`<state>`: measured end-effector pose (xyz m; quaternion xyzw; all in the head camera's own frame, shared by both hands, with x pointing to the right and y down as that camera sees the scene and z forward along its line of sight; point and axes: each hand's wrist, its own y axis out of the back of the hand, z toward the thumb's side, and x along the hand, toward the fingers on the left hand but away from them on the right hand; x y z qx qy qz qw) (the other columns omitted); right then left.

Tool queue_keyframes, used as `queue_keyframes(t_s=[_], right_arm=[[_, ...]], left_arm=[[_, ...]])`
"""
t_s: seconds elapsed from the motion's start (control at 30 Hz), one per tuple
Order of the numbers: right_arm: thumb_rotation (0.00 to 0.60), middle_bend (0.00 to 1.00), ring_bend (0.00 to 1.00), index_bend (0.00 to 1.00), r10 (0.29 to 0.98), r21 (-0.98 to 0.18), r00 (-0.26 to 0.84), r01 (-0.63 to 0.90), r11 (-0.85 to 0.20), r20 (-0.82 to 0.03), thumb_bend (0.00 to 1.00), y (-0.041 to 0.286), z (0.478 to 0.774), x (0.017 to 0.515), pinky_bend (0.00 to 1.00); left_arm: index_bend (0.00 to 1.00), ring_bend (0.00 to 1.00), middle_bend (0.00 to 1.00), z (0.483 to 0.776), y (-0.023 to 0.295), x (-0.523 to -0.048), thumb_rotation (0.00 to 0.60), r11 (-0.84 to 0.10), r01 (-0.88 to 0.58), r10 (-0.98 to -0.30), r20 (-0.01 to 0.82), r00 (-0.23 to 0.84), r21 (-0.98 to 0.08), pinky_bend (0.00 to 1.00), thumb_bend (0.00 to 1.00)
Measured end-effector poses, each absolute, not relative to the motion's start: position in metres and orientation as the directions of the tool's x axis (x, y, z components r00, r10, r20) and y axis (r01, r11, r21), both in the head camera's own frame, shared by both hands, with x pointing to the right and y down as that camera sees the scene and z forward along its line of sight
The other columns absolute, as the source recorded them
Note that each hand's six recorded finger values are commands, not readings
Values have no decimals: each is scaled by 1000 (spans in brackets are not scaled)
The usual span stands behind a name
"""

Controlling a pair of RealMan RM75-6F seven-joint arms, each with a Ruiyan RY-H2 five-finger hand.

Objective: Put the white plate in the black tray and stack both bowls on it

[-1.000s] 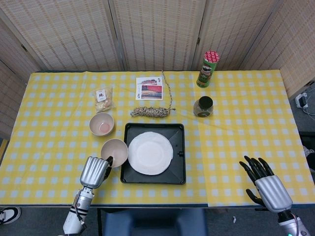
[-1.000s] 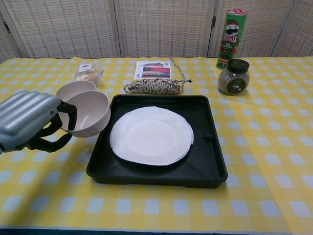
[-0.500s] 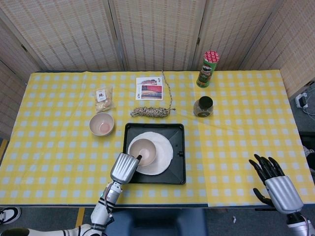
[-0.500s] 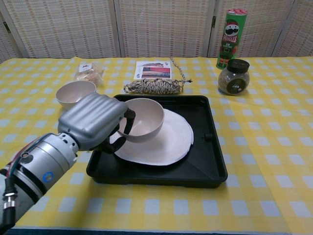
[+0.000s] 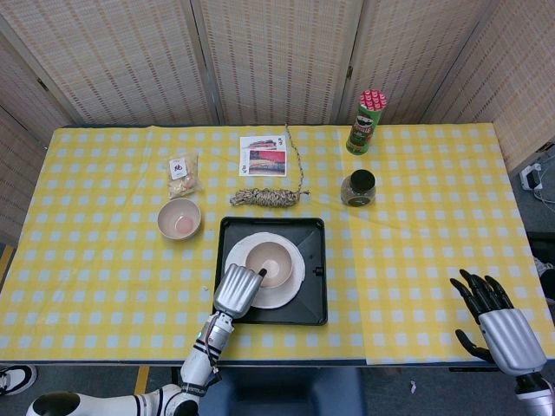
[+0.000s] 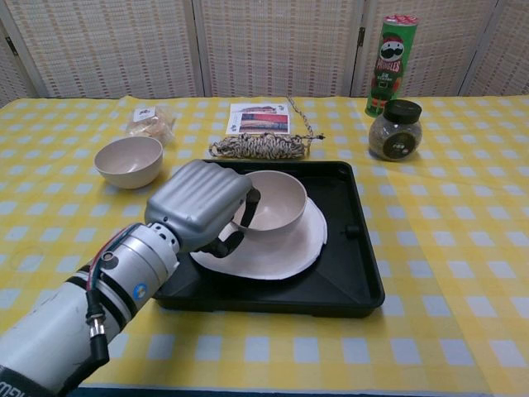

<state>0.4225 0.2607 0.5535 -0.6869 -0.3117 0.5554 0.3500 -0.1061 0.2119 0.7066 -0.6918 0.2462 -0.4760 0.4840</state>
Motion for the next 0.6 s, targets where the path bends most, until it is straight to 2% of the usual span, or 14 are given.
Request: queue_keyframes(t_s=[0.13, 0.27, 0.43, 0.6], right_arm=[[600, 0, 0, 0, 815, -826, 187, 37, -563, -548, 369, 260, 555, 422, 0], [600, 0, 0, 0, 813, -823, 188, 34, -567, -552, 368, 261, 556, 422, 0], [600, 0, 0, 0, 810, -822, 194, 29, -568, -553, 369, 262, 557, 419, 0], [600, 0, 0, 0, 808, -821, 200, 26, -570, -554, 369, 263, 557, 418, 0]], left_arm=[[341, 1000, 1000, 703, 211, -105, 600, -406, 95, -807, 406, 428, -909, 1000, 531], [246, 1000, 1000, 697, 209, -106, 600, -398, 77, -815, 391, 427, -914, 1000, 477], [233, 1000, 1000, 687, 206, -111, 600, -394, 56, -824, 379, 421, -918, 1000, 438], [278, 1000, 1000, 675, 201, -126, 600, -391, 37, -839, 372, 397, -920, 1000, 436]])
